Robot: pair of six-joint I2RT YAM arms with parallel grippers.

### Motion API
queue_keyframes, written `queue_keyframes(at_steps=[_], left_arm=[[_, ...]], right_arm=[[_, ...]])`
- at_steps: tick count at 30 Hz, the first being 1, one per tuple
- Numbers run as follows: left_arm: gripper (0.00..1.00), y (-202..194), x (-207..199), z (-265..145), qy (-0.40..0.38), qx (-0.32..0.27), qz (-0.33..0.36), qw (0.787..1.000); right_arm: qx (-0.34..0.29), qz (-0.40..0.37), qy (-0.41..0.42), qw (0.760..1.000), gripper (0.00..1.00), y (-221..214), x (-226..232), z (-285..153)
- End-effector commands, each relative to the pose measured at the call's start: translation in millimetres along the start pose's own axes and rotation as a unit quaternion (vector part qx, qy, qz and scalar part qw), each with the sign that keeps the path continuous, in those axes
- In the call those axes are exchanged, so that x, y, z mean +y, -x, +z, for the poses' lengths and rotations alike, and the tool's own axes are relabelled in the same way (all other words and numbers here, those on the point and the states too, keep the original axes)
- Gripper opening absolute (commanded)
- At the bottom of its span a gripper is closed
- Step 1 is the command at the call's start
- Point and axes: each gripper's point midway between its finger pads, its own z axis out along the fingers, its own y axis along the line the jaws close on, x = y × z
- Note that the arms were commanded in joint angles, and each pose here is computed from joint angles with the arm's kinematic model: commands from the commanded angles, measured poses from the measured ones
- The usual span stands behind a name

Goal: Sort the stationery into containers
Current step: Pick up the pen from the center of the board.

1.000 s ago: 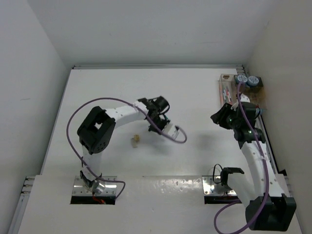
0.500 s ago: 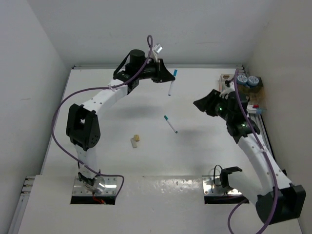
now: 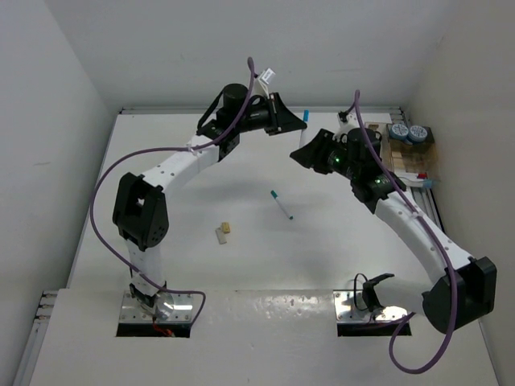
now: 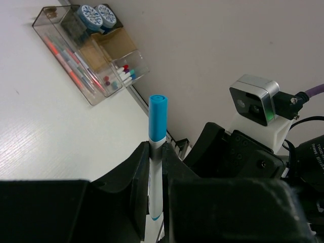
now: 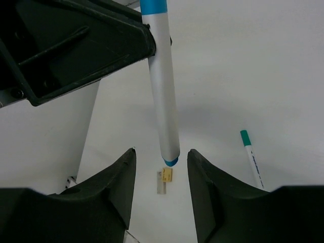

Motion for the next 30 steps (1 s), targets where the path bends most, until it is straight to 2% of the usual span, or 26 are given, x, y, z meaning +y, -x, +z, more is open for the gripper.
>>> queue_keyframes(at_steps=[1, 7, 11, 14, 18, 20, 22, 24, 25, 26, 27, 28, 30], left_arm=[[0.0, 11.0, -39.5, -8.7, -0.047, -0.015, 0.014, 0.999], [0.0, 4.6, -39.8, -9.3, -0.05, -0.007, 0.02, 0.999], [0.0, 1.3, -42.5, -10.8, -0.053, -0.003, 0.026, 0.998], [0.0, -3.7, -47.9, -9.0, -0.061, 0.005, 0.029, 0.998], [0.0, -7.2, -52.9, -9.8, -0.068, 0.011, 0.034, 0.997], [0.0, -8.7, -53.2, -10.3, -0.074, 0.014, 0.038, 0.996], [0.0, -9.3, -51.5, -10.8, -0.077, 0.013, 0.04, 0.996], [0.09, -10.0, -46.6, -11.4, -0.073, 0.013, 0.039, 0.997], [0.34, -5.9, -52.4, -15.6, -0.078, 0.006, 0.047, 0.996], [0.48, -1.4, -49.2, -17.6, -0.072, 0.0, 0.049, 0.996], [0.94, -0.5, -43.2, -19.2, -0.058, 0.001, 0.042, 0.997], [1.0, 7.9, -39.2, -21.6, -0.045, -0.011, 0.046, 0.998], [1.0, 25.5, -27.6, -33.3, -0.02, -0.032, 0.059, 0.998]], right_arm=[[-0.035, -0.016, 0.022, 0.999, 0.44, 24.6, 19.5, 0.1], [-0.034, -0.019, 0.023, 0.999, 0.41, 24.5, 20.1, 0.7], [-0.029, -0.02, 0.026, 0.999, 0.34, 23.6, 21.4, 1.5], [-0.023, -0.02, 0.027, 0.999, 0.26, 21.4, 20.7, 3.6], [-0.021, -0.031, 0.03, 0.999, 0.06, 20.5, 20.5, 4.5], [-0.021, -0.032, 0.027, 0.999, 0.01, 20.3, 19.7, 2.8], [-0.03, -0.037, 0.017, 0.999, 0.0, 23.3, 16.0, 0.2], [-0.034, -0.033, 0.005, 0.999, 0.0, 24.1, 8.5, -2.1], [-0.042, -0.029, -0.002, 0.999, 0.0, 29.1, 3.5, -5.7], [-0.039, -0.027, -0.01, 0.999, 0.0, 26.9, -1.1, -7.1], [-0.042, -0.025, -0.017, 0.999, 0.0, 27.4, -5.9, -9.4], [-0.054, -0.02, -0.031, 0.998, 0.0, 33.7, -15.6, -13.3], [-0.064, -0.012, -0.05, 0.997, 0.0, 32.4, -29.2, -24.0]])
